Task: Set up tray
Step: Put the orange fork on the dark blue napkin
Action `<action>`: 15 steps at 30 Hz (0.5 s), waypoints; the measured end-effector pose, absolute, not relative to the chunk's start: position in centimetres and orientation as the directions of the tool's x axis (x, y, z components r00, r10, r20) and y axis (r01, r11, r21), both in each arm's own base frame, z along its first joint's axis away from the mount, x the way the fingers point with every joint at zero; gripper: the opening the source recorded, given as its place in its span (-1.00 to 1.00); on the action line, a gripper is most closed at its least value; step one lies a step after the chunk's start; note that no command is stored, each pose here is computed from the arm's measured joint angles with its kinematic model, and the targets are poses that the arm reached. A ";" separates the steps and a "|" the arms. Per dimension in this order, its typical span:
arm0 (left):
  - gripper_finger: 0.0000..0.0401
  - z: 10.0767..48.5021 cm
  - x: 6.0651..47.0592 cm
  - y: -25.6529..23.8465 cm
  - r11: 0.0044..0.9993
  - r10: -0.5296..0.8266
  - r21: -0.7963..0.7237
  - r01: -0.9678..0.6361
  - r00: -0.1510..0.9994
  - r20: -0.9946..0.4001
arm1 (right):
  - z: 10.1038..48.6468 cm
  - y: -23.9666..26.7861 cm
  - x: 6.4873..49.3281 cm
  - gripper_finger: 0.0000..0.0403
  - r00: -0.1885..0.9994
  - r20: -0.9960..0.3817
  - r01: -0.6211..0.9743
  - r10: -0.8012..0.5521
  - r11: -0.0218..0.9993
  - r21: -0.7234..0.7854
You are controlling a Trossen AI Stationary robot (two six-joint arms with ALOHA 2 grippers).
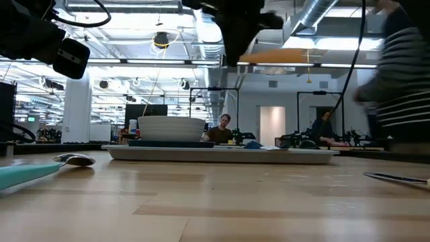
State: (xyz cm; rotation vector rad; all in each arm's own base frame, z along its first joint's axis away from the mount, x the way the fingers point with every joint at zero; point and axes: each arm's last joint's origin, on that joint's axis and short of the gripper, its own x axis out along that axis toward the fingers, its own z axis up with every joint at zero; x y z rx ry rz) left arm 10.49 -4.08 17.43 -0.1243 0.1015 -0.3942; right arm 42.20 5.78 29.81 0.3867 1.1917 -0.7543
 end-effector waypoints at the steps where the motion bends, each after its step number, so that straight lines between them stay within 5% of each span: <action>1: -0.88 17.4 10.5 -4.1 0.916 -0.388 -0.140 0.376 0.918 -0.076 | 30.4 4.7 42.2 -1.00 0.196 -0.927 0.714 -0.320 0.694 -0.089; 8: -0.88 17.2 10.5 -4.1 0.917 -0.387 -0.141 0.373 0.917 -0.098 | 33.8 -2.1 41.5 -1.00 0.317 -0.888 0.763 -0.332 0.646 0.030; 15: -0.88 17.2 10.5 -4.1 0.917 -0.389 -0.141 0.373 0.915 -0.104 | 32.3 -6.6 39.5 -1.00 0.316 -0.892 0.802 -0.322 0.593 0.070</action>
